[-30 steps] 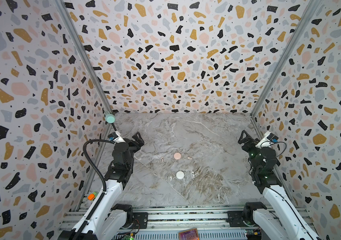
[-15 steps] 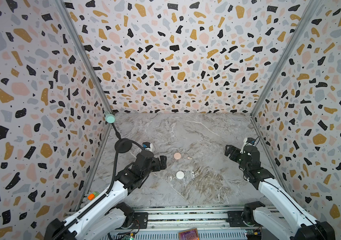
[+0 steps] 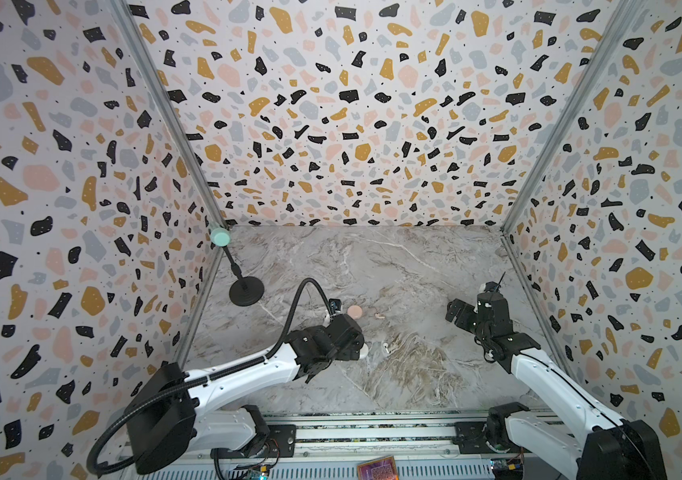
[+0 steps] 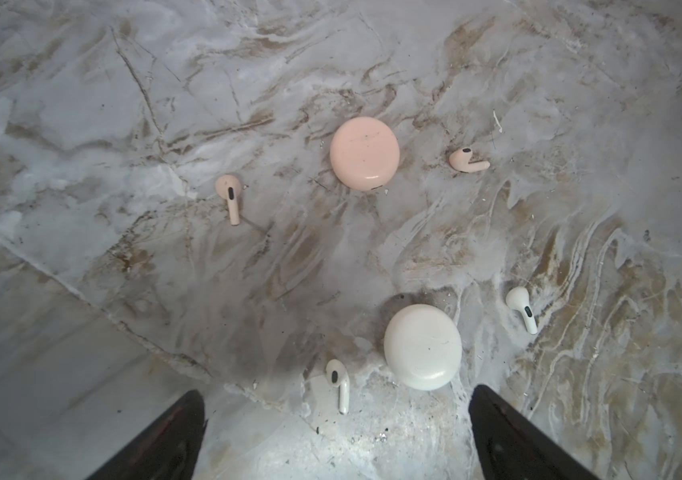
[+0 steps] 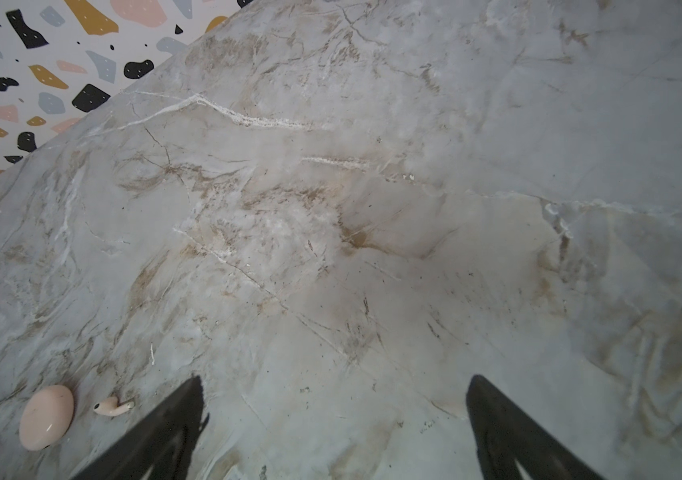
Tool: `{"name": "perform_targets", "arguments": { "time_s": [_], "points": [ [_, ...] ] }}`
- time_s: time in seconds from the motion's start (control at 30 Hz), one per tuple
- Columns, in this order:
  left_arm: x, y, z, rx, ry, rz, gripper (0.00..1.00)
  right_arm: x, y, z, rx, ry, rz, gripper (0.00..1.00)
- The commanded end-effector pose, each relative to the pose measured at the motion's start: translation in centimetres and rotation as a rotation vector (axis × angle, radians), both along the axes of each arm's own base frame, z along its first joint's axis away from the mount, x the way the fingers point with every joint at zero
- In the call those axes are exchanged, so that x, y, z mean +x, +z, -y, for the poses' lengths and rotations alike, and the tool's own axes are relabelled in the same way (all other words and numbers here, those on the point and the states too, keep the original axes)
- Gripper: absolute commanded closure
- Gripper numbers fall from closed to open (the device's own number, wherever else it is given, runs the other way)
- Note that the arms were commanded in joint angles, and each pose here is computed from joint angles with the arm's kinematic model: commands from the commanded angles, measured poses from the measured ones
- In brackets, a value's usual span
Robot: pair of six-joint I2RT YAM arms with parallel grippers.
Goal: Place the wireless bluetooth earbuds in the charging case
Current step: 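Move the left gripper over the white charging case while the right arm rises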
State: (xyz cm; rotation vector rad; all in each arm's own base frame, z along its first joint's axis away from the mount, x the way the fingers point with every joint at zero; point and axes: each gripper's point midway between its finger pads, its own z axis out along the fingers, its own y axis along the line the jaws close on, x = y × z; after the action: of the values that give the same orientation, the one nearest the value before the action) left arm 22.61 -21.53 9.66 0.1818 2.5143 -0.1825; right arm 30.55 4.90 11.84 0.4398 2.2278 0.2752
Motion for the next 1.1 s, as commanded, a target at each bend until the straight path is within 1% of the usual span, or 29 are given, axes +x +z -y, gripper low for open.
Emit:
{"name": "perform_targets", "arguments": {
  "time_s": [0.0,0.13,0.33,0.43,0.6,0.83,1.07],
  "points": [
    [-0.3,-0.7,0.5,0.041,0.019,-0.015,0.00,-0.4,0.2,0.5,-0.008,-0.027,0.022,0.01],
    [-0.9,-1.9,2.4,0.073,-0.019,-0.046,0.00,-0.8,-0.3,0.7,-0.003,-0.040,0.034,0.01],
    [-1.3,-3.5,3.5,0.177,-0.050,-0.092,0.00,-1.0,-0.8,0.8,-0.003,-0.047,0.034,0.01],
    [-1.6,-4.3,4.1,0.171,-0.058,-0.120,0.01,-1.0,-0.8,0.8,-0.003,-0.049,0.032,0.01],
    [-1.4,-5.3,4.2,0.200,-0.054,-0.134,0.03,-1.2,-0.6,0.9,-0.001,-0.050,0.046,0.01],
    [-1.2,-5.6,5.4,0.211,-0.093,-0.148,0.07,-1.2,-0.6,0.9,0.003,-0.052,0.046,0.01],
    [-0.9,-5.7,6.0,0.223,-0.110,-0.151,0.09,-1.3,-0.6,0.9,0.005,-0.056,0.048,0.01]
  ]
}}
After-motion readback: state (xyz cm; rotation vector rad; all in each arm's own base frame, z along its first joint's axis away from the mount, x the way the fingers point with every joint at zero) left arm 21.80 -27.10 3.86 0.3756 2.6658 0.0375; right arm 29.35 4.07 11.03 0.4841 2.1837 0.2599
